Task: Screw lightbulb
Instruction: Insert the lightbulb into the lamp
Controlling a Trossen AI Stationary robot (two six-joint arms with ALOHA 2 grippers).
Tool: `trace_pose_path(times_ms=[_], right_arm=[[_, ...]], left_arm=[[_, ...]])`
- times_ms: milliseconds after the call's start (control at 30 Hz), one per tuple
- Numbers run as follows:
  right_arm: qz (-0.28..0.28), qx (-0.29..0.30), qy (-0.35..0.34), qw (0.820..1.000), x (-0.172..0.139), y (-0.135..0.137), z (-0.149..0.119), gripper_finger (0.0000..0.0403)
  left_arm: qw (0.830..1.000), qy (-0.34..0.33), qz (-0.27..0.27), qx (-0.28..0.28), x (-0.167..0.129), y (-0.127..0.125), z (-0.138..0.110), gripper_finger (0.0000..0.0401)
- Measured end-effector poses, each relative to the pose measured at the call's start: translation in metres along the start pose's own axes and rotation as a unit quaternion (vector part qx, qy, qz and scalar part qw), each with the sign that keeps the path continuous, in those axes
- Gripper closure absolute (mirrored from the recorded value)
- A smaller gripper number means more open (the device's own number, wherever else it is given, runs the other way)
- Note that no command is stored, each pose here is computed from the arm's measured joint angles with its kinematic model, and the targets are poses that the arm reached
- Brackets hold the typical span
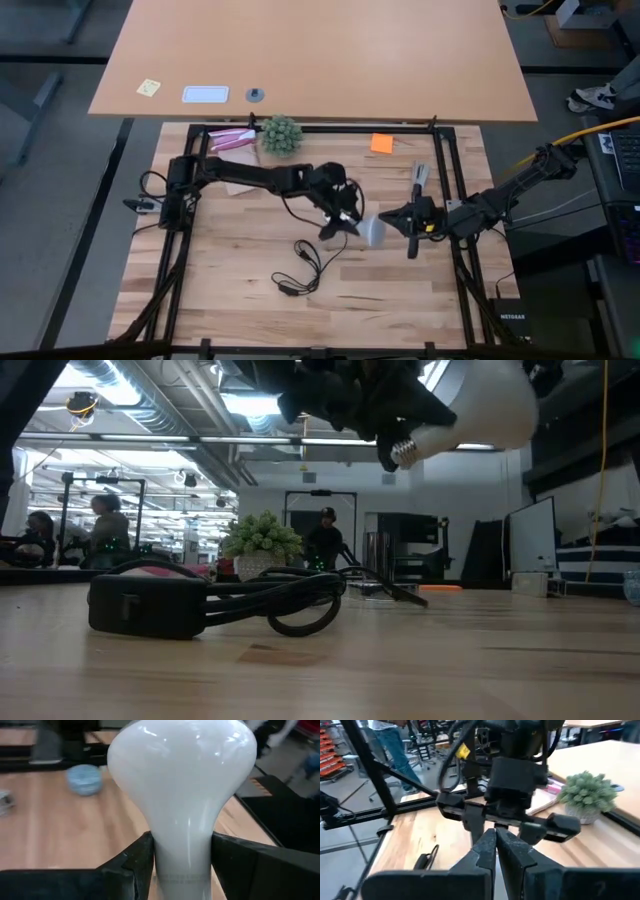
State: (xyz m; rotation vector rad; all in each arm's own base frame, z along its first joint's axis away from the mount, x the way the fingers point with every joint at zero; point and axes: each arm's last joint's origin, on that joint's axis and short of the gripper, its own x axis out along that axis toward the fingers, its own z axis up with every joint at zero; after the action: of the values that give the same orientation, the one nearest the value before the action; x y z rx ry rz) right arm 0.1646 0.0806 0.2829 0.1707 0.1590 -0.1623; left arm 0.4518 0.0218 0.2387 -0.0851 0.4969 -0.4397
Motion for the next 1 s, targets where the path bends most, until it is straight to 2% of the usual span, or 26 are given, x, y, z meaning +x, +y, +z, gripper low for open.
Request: trace_pose_path(times_ms=[533, 767, 1000], right_arm=[[-0.088, -0.033, 0.01, 0.996, -0.001, -0.007, -0.007, 0.0379], [-0.078, -0.05, 0.034, 0.995, 0.0, -0.008, -0.012, 0.0379], [-0.087, -0.085, 0.07, 0.99, -0.001, -0.011, -0.02, 0.0379]], left_arm=[[0.987, -0.04, 0.1, -0.122, -0.059, 0.057, 0.009, 0.0245], [0.975, -0.051, 0.12, -0.178, -0.076, 0.074, 0.007, 0.0245], [0.979, -0.054, 0.127, -0.153, -0.08, 0.079, 0.007, 0.0244]])
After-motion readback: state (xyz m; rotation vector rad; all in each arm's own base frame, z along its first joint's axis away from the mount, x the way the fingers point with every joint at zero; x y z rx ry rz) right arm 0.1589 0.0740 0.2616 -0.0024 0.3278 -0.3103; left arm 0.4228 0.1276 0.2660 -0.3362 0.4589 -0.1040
